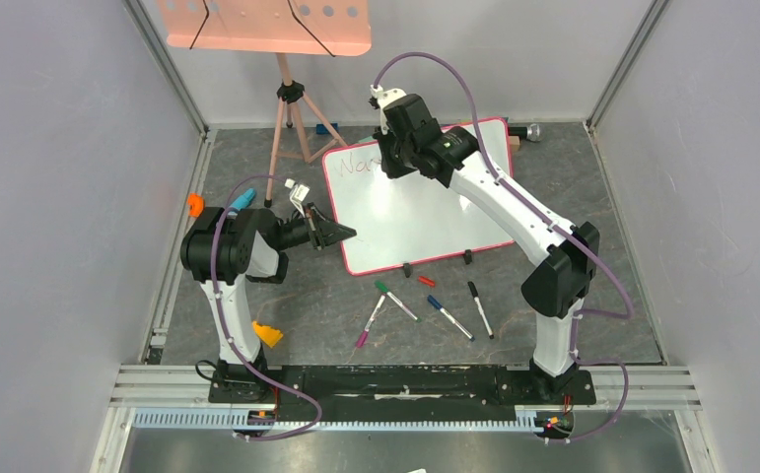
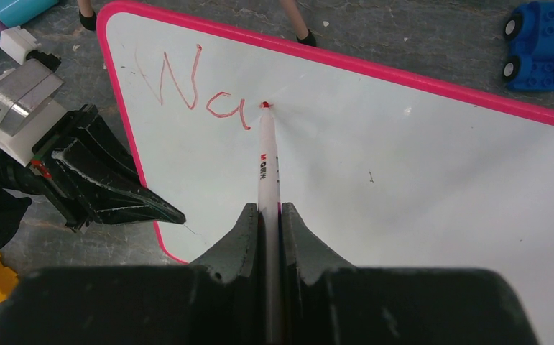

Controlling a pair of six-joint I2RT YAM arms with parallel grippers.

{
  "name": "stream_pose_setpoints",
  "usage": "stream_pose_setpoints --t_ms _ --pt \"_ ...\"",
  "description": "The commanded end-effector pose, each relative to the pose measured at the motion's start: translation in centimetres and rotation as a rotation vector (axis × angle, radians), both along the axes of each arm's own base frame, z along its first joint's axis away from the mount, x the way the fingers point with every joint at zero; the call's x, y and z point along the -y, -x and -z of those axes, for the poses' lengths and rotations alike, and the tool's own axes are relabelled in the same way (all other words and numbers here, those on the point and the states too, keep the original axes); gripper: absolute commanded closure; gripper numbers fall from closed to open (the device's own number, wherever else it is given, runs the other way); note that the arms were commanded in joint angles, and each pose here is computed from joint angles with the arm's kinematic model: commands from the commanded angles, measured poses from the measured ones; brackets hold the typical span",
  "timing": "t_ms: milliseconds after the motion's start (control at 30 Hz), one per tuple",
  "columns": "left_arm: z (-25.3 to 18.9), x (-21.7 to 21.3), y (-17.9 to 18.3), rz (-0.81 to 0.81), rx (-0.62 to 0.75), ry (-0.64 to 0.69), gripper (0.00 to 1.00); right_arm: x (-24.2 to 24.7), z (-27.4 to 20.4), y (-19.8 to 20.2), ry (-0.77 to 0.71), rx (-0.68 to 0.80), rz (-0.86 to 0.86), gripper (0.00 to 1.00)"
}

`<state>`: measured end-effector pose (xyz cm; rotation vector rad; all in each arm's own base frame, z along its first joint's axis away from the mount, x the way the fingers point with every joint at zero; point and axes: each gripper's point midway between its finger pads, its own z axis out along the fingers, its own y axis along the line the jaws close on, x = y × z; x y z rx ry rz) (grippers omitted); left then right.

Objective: Write a sentence on the whiteboard

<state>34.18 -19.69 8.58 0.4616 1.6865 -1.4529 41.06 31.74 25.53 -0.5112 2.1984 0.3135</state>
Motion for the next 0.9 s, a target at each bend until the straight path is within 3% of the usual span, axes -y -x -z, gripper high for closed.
stream_pose_setpoints --t_ms 0,867 --pt "2.1 -0.7 -1.2 -0.064 0.233 -0.111 0.9 1.4 -0.7 -1.2 0.017 0.052 0.08 1.0" --pt "2.1 -0.7 -1.2 -0.067 0.231 -0.11 0.9 1.9 1.4 0.9 0.046 -0.015 0.011 1.0"
